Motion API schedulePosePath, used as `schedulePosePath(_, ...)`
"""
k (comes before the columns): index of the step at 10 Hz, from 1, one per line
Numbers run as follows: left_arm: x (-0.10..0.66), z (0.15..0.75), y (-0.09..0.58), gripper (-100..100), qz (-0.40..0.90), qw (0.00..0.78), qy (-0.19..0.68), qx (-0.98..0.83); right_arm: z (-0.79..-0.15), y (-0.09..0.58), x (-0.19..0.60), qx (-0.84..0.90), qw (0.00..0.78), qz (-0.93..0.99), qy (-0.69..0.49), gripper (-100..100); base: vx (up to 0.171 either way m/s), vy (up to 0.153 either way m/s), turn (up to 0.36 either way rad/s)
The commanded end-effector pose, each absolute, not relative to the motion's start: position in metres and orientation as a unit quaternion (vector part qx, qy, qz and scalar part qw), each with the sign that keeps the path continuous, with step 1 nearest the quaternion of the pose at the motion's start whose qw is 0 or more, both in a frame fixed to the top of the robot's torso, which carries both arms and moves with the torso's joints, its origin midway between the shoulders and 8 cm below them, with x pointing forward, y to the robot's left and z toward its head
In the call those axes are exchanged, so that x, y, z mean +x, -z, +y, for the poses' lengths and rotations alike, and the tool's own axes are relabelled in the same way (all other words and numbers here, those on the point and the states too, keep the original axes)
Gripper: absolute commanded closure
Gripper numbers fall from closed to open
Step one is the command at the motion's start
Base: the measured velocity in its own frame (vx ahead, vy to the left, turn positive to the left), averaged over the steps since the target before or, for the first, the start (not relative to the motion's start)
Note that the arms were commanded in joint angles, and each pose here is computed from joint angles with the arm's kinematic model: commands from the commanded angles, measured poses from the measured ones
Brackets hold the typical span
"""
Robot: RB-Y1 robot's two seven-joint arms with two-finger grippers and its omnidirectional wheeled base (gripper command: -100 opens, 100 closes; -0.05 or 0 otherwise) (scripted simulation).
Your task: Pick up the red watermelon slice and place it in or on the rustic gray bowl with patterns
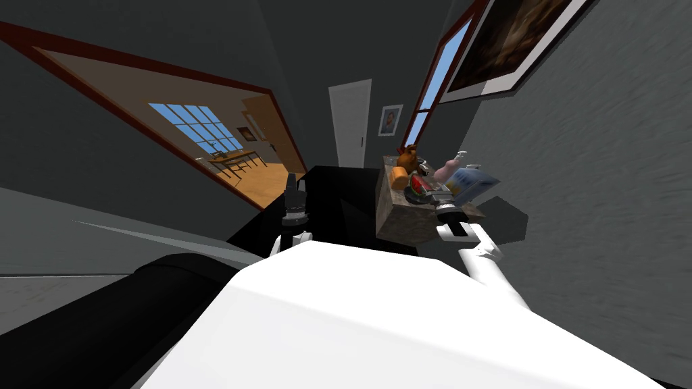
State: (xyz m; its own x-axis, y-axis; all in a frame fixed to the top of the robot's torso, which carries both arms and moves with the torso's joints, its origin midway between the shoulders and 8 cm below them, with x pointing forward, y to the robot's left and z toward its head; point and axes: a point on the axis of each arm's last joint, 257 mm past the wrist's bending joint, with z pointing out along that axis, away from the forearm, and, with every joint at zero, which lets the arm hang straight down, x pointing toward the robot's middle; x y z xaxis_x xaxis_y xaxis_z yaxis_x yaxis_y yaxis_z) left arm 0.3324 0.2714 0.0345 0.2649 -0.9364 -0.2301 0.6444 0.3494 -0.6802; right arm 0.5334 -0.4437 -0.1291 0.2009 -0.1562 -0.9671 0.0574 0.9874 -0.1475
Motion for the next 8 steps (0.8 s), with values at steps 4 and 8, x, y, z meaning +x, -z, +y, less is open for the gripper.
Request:
schedulePosePath(4,0.332,0.271,-0.035,0,0.312,0.760,0.520,-0.234,-0.444,0.129,0.533,-0.039,0.774,0.628,0.069,0,0.000,0.000,0.000)
schedulePosePath(8,0.332,0.271,-0.035,0,0.312,0.760,0.520,-0.234,-0.464,0.107,0.547,-0.033,0.766,0.637,0.079,-100,-0.022,0.012,0.078)
